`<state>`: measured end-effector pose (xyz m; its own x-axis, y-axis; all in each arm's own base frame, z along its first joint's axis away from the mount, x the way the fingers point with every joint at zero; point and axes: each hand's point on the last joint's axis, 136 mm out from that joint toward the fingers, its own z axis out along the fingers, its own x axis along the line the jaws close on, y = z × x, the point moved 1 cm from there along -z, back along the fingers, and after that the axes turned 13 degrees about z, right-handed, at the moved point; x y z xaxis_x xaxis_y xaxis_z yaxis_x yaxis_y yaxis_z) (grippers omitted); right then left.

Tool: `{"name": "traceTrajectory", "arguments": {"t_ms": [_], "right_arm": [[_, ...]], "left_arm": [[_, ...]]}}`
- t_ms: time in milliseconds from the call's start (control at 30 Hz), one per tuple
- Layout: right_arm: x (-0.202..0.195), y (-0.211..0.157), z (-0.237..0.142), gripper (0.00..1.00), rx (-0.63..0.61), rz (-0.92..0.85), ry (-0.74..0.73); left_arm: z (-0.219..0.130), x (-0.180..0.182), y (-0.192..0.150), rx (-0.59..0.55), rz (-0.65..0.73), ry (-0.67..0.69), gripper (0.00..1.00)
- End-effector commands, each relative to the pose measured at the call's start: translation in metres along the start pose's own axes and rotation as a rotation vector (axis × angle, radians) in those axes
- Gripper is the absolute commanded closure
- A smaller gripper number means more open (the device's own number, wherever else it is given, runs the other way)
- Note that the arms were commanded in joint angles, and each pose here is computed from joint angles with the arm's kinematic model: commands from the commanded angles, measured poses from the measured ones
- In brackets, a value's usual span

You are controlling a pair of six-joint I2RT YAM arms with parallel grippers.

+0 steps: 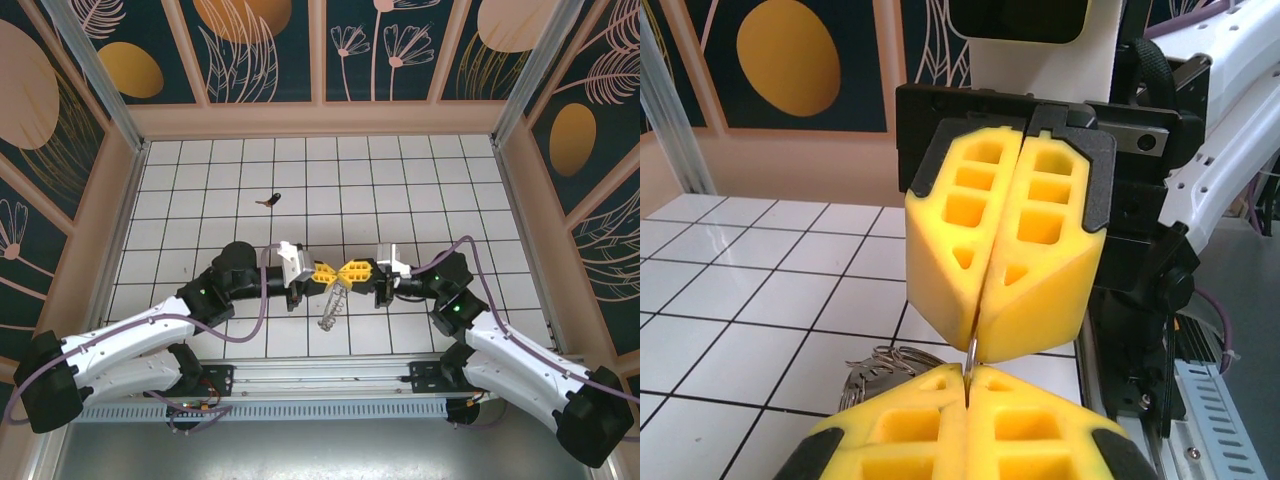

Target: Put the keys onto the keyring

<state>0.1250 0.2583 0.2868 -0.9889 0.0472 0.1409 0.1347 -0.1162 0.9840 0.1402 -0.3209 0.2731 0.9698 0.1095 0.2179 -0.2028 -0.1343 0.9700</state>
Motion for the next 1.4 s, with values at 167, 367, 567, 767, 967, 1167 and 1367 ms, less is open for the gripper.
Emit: {"name": "traceTrajectory", "arguments": {"t_ms": [167, 367, 567, 767, 967, 1167, 1367], "right_arm": [[0.006, 0.002, -0.020, 0.61, -0.074, -0.005, -0.081], [0.013, 0.002, -0.022, 0.65, -0.077, 0.000, -0.049], [0.023, 0.008, -0.014, 0.70, -0.078, -0.005, 0.024], [0.032, 0.018, -0.009, 0.75, -0.112, -0.028, 0.057], [0.032, 0.021, -0.006, 0.75, -0.123, -0.039, 0.067], [0.030, 0.024, -0.002, 0.77, -0.126, -0.044, 0.065], [0.031, 0.024, 0.002, 0.77, -0.131, -0.042, 0.083]], "left_arm": [[-0.022, -0.002, 0.033, -0.150, 0.049, 0.045, 1.00], [-0.027, -0.015, 0.041, -0.194, 0.045, -0.018, 1.00], [-0.027, -0.017, 0.043, -0.204, 0.033, -0.041, 1.00], [-0.024, -0.018, 0.041, -0.198, 0.028, -0.052, 1.00], [-0.021, -0.018, 0.039, -0.186, 0.024, -0.062, 1.00], [-0.020, -0.017, 0.039, -0.178, 0.023, -0.066, 1.00], [-0.017, -0.016, 0.036, -0.163, 0.020, -0.067, 1.00]]}}
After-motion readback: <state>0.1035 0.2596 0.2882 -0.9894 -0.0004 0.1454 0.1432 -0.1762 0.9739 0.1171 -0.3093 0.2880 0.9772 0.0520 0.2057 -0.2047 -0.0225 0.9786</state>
